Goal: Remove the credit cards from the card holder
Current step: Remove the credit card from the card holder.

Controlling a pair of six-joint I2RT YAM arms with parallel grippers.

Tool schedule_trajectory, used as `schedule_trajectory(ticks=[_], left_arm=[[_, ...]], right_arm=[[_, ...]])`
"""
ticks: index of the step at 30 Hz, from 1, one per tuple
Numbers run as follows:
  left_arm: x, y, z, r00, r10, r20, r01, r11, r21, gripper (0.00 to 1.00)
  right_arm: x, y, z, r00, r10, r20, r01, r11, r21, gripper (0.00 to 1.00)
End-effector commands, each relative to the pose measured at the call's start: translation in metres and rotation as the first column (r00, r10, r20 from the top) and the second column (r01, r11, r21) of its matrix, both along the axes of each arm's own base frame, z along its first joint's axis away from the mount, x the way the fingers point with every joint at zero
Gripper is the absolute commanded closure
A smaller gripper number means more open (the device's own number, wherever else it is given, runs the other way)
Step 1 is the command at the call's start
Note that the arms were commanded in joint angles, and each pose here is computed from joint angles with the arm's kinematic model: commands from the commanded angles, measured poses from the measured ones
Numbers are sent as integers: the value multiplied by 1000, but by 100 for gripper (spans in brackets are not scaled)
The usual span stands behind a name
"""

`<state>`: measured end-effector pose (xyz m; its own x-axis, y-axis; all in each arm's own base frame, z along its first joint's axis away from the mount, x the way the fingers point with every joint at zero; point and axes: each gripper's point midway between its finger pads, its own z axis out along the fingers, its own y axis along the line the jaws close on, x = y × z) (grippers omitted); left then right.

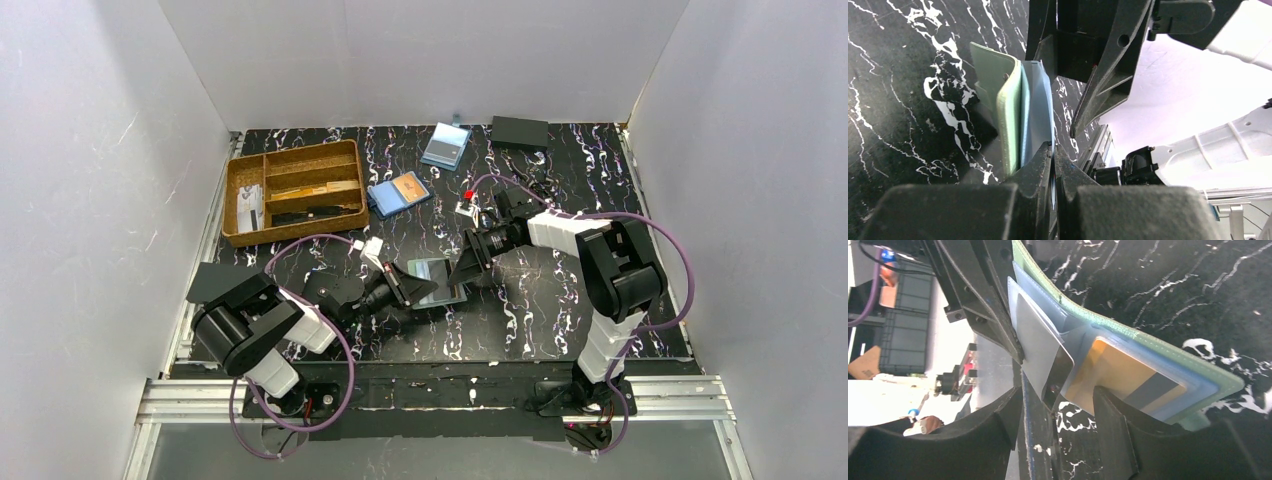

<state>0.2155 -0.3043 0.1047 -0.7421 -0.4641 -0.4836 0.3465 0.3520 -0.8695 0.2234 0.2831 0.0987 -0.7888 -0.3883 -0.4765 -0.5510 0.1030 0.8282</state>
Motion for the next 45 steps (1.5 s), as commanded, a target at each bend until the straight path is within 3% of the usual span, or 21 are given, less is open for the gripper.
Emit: schedule_trajectory(ticks=[1,6,15,18,20,23,25,29,40,41,45], left_arm=[[0,-3,34,997,-12,79,18,997,-77,100],[1,-1,31,998,-1,70,6,997,-72,100],[3,15,14,997,77,13,-76,996,-51,100],[3,20,9,995,101,-7,-101,994,-48,84],[3,21,8,994,104,-16,-105,993,-50,75],[1,20,8,996,92,-19,-92,994,-52,72],[1,20,7,996,88,-27,-89,995,-52,75],[1,22,0,996,81,-44,-82,996,-39,98],[3,45,-56,965,181,-187,-169,982,82,100],[3,46,-61,960,191,-205,-176,980,89,99],[2,54,-66,948,227,-222,-209,973,101,79]], right_arm=[[-8,5,26,997,61,-44,-54,987,152,39],[-11,5,33,994,89,-62,-75,978,193,51],[-9,5,28,996,73,-58,-62,983,170,90],[-8,5,25,996,67,-55,-57,986,159,99],[-7,5,24,996,61,-62,-51,987,151,99],[-6,5,19,996,47,-71,-38,991,128,99],[-4,5,13,997,34,-73,-26,994,107,99],[2,5,-1,998,-8,-61,10,999,39,99],[23,-16,-34,996,-63,66,74,979,-189,99],[23,-17,-32,996,-56,75,70,979,-192,99],[22,-18,-22,993,-23,118,42,985,-166,99]])
